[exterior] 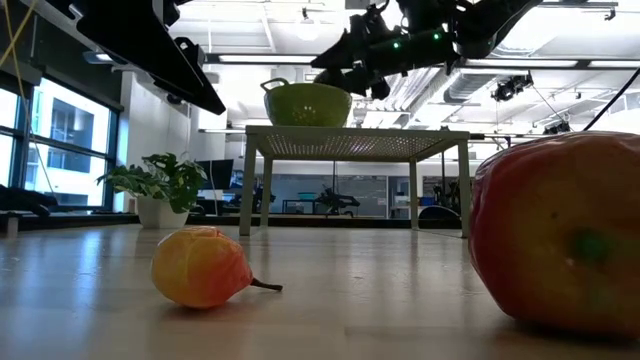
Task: Pick & Place Fruit
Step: Put the orange pear into the green strainer bowl on the shelf
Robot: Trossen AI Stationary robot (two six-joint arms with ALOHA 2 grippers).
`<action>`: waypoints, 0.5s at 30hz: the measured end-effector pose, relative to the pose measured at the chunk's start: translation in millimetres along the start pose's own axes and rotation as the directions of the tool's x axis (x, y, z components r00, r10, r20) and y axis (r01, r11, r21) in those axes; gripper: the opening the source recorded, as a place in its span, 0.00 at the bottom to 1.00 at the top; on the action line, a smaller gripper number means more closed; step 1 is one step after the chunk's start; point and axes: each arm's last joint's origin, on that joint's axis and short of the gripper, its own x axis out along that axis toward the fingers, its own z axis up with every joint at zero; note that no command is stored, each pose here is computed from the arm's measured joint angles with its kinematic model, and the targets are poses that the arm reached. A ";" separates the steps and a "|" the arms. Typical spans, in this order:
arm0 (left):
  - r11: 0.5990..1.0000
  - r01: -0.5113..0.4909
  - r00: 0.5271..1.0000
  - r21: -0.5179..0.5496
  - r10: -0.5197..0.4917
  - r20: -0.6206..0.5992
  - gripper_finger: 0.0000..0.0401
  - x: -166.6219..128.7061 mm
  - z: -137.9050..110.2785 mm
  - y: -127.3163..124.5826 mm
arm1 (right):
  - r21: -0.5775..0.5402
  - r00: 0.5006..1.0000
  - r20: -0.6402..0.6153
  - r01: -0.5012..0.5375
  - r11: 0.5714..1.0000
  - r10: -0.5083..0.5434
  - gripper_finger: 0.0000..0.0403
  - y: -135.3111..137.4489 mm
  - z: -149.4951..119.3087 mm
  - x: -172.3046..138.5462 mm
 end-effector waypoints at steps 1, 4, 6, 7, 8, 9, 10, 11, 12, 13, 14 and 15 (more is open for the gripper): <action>1.000 0.000 1.000 0.000 0.000 0.000 0.85 0.0 0.0 0.0 | 0.000 1.000 0.002 0.002 1.000 -0.002 0.83 0.2 0.3 -0.1; 1.000 0.000 1.000 0.000 0.000 0.000 0.85 0.0 0.0 0.0 | 0.001 1.000 0.004 0.019 1.000 -0.019 0.83 0.2 0.3 0.0; 1.000 0.000 1.000 0.000 0.000 0.000 0.85 0.0 0.0 0.0 | 0.000 1.000 0.013 0.018 1.000 -0.018 0.83 0.3 1.2 0.0; 1.000 0.000 1.000 0.000 0.000 0.000 0.85 0.0 0.0 0.0 | 0.000 1.000 0.019 0.014 1.000 -0.014 0.83 0.4 1.8 0.0; 1.000 0.000 1.000 0.000 0.000 0.000 0.85 0.0 0.0 0.0 | -0.001 1.000 0.023 0.012 1.000 -0.012 0.83 1.0 2.3 -0.1; 1.000 0.000 1.000 0.000 0.000 0.000 0.85 0.0 0.0 0.0 | -0.001 1.000 0.027 0.011 1.000 -0.011 0.83 1.7 4.0 -1.3; 1.000 0.000 1.000 0.000 0.000 0.000 0.85 0.0 0.0 0.0 | -0.002 1.000 0.030 0.010 1.000 -0.010 0.83 2.4 5.7 -2.7; 1.000 0.000 1.000 0.000 0.000 0.000 0.85 0.0 0.0 0.0 | -0.003 0.999 0.037 0.010 1.000 -0.010 0.83 2.8 8.3 -4.5; 1.000 0.003 1.000 0.000 -0.003 -0.001 0.85 0.0 0.0 -0.1 | -0.003 0.999 0.048 0.009 1.000 -0.009 0.83 3.3 11.7 -6.8; 1.000 0.010 1.000 0.000 -0.010 -0.003 0.85 0.0 -0.1 -0.3 | -0.004 0.998 0.056 0.008 1.000 -0.008 0.83 3.9 15.5 -9.6; 1.000 0.020 1.000 0.000 -0.020 -0.006 0.85 0.0 -0.2 -0.6 | -0.005 0.998 0.059 0.007 1.000 -0.007 0.83 4.4 18.3 -12.1; 0.999 0.032 0.999 0.000 -0.032 -0.010 0.85 0.0 -0.3 -0.9 | -0.006 0.998 0.060 0.005 1.000 -0.005 0.83 5.4 20.5 -14.1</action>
